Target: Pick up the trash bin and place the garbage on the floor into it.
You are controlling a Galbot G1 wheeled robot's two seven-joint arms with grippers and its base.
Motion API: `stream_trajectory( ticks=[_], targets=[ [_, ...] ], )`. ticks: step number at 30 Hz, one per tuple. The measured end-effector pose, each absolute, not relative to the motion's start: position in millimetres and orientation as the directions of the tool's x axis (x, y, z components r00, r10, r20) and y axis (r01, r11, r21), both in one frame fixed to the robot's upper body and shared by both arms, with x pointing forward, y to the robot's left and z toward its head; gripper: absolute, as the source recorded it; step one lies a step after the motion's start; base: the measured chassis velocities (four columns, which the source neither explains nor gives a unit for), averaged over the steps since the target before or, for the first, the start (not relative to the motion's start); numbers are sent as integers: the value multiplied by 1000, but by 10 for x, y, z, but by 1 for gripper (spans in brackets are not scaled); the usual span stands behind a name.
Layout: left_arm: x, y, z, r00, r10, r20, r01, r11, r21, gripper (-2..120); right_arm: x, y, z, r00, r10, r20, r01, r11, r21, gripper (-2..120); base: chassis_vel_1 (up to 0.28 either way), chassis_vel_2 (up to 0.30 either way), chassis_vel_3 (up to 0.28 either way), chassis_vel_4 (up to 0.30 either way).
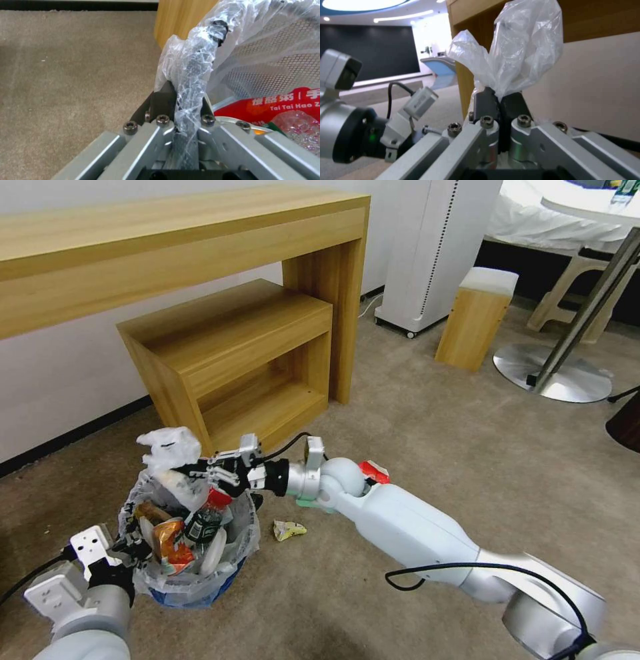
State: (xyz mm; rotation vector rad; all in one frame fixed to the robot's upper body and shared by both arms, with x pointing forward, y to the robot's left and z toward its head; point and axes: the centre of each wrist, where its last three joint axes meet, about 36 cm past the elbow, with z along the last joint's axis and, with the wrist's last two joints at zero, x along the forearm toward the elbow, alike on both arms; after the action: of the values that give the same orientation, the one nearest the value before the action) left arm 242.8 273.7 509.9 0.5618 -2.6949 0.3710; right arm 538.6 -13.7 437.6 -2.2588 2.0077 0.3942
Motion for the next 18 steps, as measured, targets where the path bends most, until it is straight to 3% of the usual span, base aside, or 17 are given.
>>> stream_trajectory(
  ticks=[12, 14, 16, 18],
  targets=[
    [2415, 2718, 5136, -861, -325, 391, -420, 889, -184, 1, 5288, -165, 4175, 46, -972, -230, -986, -81, 145, 39, 0, 0, 0, 0],
    [2407, 2722, 5140, -860, -328, 391, -421, 889, -181, 1, 5291, -192, 4182, 28, -972, -233, -987, -64, 148, 51, 0, 0, 0, 0],
    [2404, 2722, 5139, -859, -328, 392, -422, 889, -180, 1, 5293, -198, 4194, 18, -972, -234, -987, -54, 148, 53, 0, 0, 0, 0],
    [2395, 2720, 5133, -857, -328, 396, -423, 888, -180, 1, 5280, -198, 4230, -36, -970, -239, -987, -2, 159, 64, 0, 0, 0, 0]
  ],
)
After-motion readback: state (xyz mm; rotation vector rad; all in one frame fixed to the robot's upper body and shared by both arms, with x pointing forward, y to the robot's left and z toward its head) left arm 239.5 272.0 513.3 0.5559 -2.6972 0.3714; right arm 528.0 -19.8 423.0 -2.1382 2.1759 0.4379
